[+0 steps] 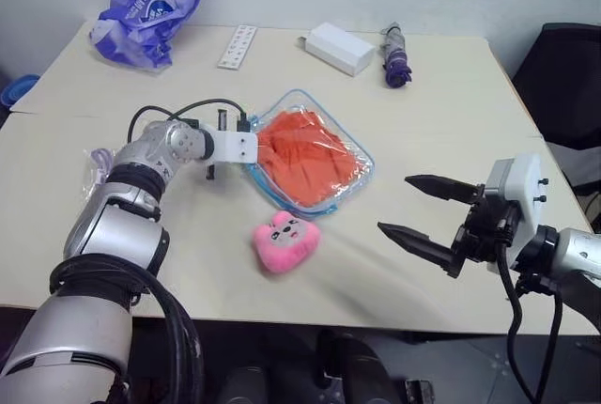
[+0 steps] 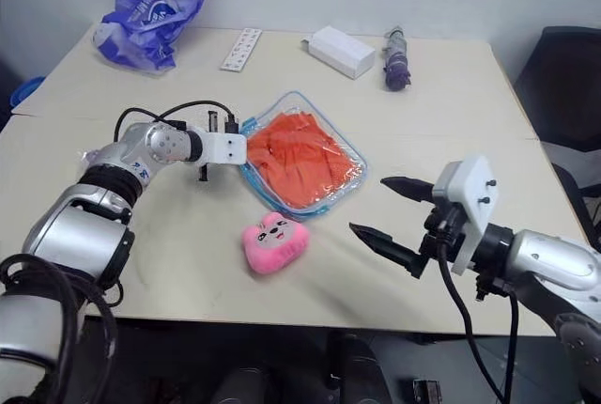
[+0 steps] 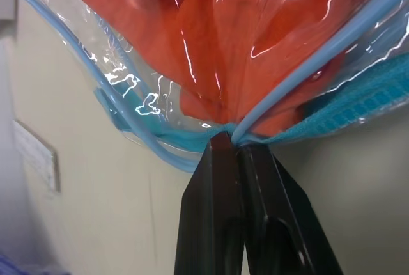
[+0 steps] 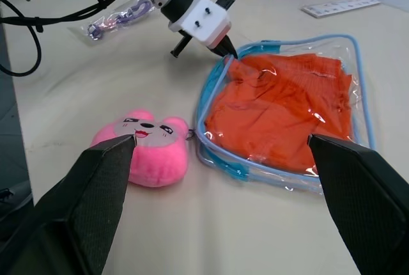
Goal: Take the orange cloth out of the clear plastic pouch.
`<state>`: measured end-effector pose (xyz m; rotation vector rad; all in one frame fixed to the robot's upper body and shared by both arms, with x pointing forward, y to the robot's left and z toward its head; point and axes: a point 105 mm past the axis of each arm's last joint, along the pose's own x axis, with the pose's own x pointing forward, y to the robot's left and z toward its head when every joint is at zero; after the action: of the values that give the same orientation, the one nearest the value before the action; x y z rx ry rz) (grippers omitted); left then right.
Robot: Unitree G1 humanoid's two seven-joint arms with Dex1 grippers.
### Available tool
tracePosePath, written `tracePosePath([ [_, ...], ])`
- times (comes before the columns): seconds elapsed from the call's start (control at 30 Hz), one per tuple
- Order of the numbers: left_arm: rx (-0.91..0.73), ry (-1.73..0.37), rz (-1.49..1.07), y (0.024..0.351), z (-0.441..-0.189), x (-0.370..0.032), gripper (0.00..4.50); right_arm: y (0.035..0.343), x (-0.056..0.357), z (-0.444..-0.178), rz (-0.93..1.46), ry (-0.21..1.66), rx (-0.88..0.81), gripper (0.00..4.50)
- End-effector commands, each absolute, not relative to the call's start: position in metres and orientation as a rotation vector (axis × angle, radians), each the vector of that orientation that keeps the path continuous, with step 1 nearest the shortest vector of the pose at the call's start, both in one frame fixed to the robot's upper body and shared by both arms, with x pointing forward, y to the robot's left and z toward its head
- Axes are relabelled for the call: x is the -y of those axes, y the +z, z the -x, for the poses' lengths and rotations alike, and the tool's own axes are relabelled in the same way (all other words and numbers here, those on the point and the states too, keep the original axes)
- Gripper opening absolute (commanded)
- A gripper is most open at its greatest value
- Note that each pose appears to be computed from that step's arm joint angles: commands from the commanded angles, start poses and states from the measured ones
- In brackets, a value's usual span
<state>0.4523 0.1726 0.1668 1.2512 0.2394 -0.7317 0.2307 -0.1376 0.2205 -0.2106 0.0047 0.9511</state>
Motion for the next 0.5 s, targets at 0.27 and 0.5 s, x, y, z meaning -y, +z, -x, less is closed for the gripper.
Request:
tracePosePath([
  [0.27,-0.326,-0.666,-1.136,0.149,-0.379,-0.159,0.03,0.221,0.125,-0.234,0.219,1.020,0.025,4.50],
  [0.5,-0.405,-0.632,-1.136,0.157,-0.371,-0.181,1.20,0.222,0.131,-0.243,0.247,1.009,0.027,4.50],
])
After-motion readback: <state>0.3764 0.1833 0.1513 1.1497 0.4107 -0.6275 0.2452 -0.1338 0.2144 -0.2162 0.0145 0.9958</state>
